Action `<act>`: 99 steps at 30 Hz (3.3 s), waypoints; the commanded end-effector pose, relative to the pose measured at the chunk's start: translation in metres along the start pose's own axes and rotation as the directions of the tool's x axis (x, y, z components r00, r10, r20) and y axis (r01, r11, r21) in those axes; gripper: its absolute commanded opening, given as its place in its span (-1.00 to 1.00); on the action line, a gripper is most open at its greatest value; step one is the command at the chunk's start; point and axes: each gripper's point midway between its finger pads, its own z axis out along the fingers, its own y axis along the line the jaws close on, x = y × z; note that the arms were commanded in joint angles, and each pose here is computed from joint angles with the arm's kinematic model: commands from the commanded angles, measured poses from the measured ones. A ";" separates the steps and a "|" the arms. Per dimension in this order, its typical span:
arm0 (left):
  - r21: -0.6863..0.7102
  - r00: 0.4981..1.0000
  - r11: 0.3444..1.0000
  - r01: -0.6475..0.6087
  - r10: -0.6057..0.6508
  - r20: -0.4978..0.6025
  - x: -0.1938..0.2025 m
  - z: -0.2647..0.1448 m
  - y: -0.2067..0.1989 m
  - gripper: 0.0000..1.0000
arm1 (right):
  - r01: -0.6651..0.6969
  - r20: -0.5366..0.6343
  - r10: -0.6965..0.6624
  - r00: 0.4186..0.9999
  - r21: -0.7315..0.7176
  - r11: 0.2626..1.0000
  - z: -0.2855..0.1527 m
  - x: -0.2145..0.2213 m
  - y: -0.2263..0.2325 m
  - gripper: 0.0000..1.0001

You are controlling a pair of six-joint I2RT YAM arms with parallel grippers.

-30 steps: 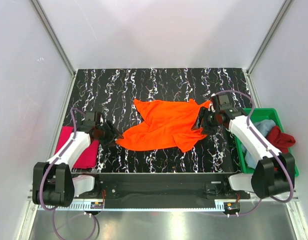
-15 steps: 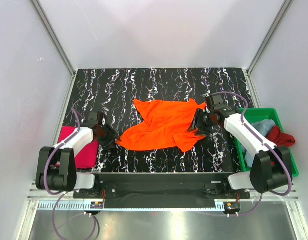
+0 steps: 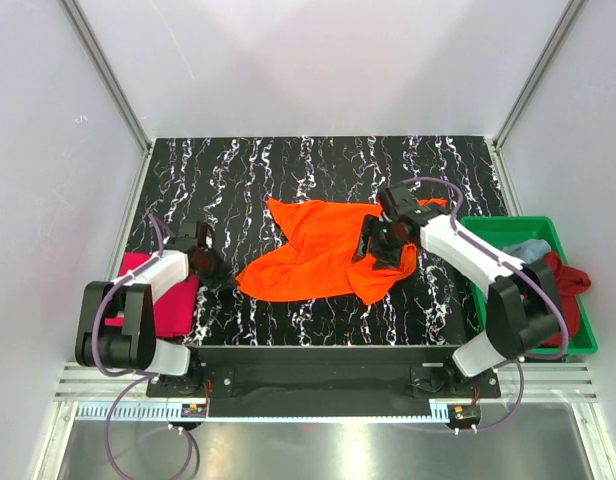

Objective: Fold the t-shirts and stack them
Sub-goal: Flatten the tshirt out

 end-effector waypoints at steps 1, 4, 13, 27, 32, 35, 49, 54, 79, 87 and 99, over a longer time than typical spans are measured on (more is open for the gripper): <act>0.067 0.997 0.996 -0.066 0.063 0.040 -0.004 -0.012 -0.011 -1.00 | 0.007 0.078 -0.012 0.997 0.062 0.998 0.010 -0.023 0.015 0.30; 0.095 0.996 0.992 -0.078 0.074 0.048 0.002 -0.019 -0.011 -1.00 | 0.039 0.031 -0.044 0.999 0.136 0.990 0.031 -0.022 0.012 0.24; 0.150 0.995 0.984 -0.095 0.088 0.048 0.019 -0.029 -0.006 -1.00 | 0.122 -0.038 -0.116 0.993 0.292 0.948 0.064 -0.012 0.002 0.25; 0.200 0.992 0.972 -0.124 0.114 0.060 0.017 -0.041 -0.020 -1.00 | 0.163 -0.029 -0.164 0.986 0.379 0.911 0.058 -0.013 -0.014 -0.17; 0.207 0.990 0.969 -0.137 0.127 0.064 0.017 -0.044 -0.022 -1.00 | 0.140 -0.054 -0.129 0.990 0.360 0.922 0.039 0.019 -0.032 -0.41; 0.200 0.989 0.969 -0.145 0.135 0.060 0.018 -0.045 -0.020 -1.00 | 0.083 -0.015 -0.082 0.997 0.317 0.945 0.014 0.038 -0.039 -0.49; 0.218 0.987 0.963 -0.159 0.153 0.044 0.022 -0.048 -0.023 -1.00 | -0.198 0.061 0.193 0.979 0.096 0.976 -0.030 0.092 -0.053 0.43; 0.224 0.986 0.960 -0.165 0.160 0.039 0.023 -0.051 -0.024 -1.00 | -0.266 0.123 0.253 0.960 0.099 0.959 -0.032 0.061 -0.051 0.26; 0.212 0.982 0.959 -0.189 0.184 0.042 0.019 -0.049 -0.023 -1.00 | -0.351 0.080 0.343 0.936 0.308 0.885 -0.009 0.072 -0.092 -0.16; 0.212 0.983 0.960 -0.181 0.177 0.039 0.017 -0.050 -0.025 -1.00 | -0.332 0.107 0.315 0.943 0.221 0.917 -0.020 0.072 -0.088 -0.03; 0.217 0.984 0.960 -0.176 0.172 0.038 0.017 -0.050 -0.027 -1.00 | -0.231 0.022 0.230 0.973 0.171 0.958 0.010 0.057 -0.070 -0.13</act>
